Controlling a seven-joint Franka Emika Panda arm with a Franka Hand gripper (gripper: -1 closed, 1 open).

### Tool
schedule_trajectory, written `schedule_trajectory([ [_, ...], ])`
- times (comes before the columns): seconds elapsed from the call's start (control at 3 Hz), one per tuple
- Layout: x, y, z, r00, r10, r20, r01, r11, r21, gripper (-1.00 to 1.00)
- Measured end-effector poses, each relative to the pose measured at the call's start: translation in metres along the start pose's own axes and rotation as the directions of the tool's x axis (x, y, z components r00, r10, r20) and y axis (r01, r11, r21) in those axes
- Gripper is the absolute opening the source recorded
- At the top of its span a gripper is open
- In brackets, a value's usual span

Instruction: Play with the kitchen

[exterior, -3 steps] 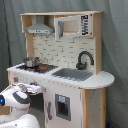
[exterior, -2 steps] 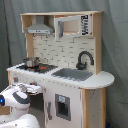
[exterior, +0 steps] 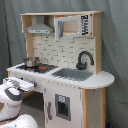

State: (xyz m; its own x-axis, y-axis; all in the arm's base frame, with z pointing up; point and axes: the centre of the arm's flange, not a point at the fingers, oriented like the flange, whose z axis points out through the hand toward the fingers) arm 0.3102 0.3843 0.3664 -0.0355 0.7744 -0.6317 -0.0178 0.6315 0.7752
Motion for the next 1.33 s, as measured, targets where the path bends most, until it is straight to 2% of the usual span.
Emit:
schedule_trajectory([
  [0.33,-0.003,0.024,-0.02,1.0,0.031,0.001,-0.031,0.999,-0.01,1.0],
  [0.67,0.003,0.052,-0.034,0.998,0.061,-0.006,-0.061,0.998,-0.013,1.0],
  [1.0,-0.034,0.086,-0.037,0.988,0.151,0.034,-0.149,0.987,-0.056,1.0],
  [1.33,-0.077,0.109,-0.041,0.97,0.226,0.092,-0.22,0.973,-0.072,1.0],
])
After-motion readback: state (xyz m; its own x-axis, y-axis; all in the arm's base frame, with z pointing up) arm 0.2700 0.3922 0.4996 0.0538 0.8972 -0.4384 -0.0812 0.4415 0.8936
